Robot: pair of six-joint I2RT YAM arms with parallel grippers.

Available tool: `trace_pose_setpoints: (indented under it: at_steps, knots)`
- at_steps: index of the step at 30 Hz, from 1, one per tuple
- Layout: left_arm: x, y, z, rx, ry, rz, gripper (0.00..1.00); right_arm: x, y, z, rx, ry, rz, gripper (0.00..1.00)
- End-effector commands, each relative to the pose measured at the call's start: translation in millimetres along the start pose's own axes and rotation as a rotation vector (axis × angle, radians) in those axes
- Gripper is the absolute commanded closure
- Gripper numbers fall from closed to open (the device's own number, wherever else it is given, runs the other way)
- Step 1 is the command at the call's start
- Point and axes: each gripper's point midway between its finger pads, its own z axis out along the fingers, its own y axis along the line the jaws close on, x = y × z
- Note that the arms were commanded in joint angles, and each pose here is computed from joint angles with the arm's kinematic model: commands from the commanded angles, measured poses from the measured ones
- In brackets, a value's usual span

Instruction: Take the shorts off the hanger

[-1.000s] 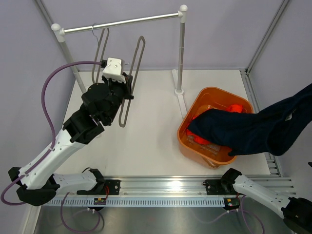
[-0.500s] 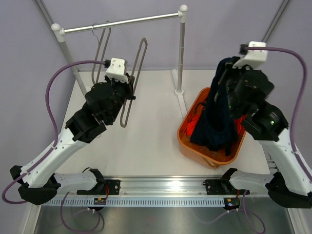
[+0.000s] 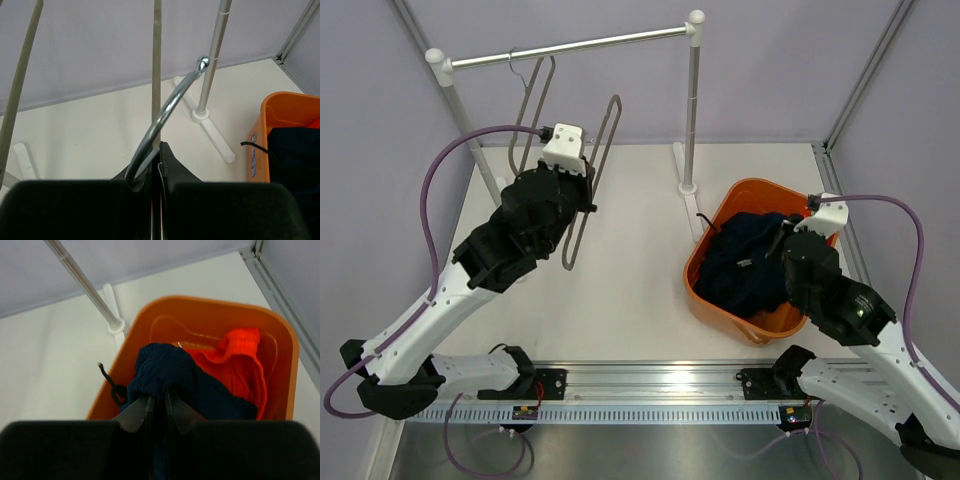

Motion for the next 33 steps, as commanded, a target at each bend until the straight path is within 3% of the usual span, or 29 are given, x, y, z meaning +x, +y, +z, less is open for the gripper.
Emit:
trace_pose_setpoints:
  at_steps: [1, 6, 10, 14, 24, 28, 33]
  knots:
    - [-25, -2, -8, 0.029, -0.029, -0.041, 1.00, 30, -4, 0, 0.014, 0.057, 0.112, 0.76]
    - [-28, -12, -4, 0.065, 0.040, -0.029, 1.00, 24, -4, -6, -0.006, 0.070, 0.104, 0.34]
    - [-26, -10, 8, 0.055, 0.109, -0.021, 1.00, 0, 5, -15, -0.070, 0.040, 0.126, 0.20]
    - [-32, -1, 25, 0.116, 0.119, -0.092, 1.00, -14, 11, -18, -0.104, 0.018, 0.128, 0.18]
    - [-90, 26, 89, 0.069, 0.011, -0.134, 1.00, -42, 21, -21, -0.143, -0.033, 0.109, 0.15]
    - [-90, 32, 132, 0.019, 0.001, -0.161, 1.00, -49, 26, -23, -0.167, -0.038, 0.106, 0.15]
    - [-99, 33, 155, 0.011, -0.076, -0.189, 1.00, -56, 27, -28, -0.197, -0.054, 0.100, 0.15]
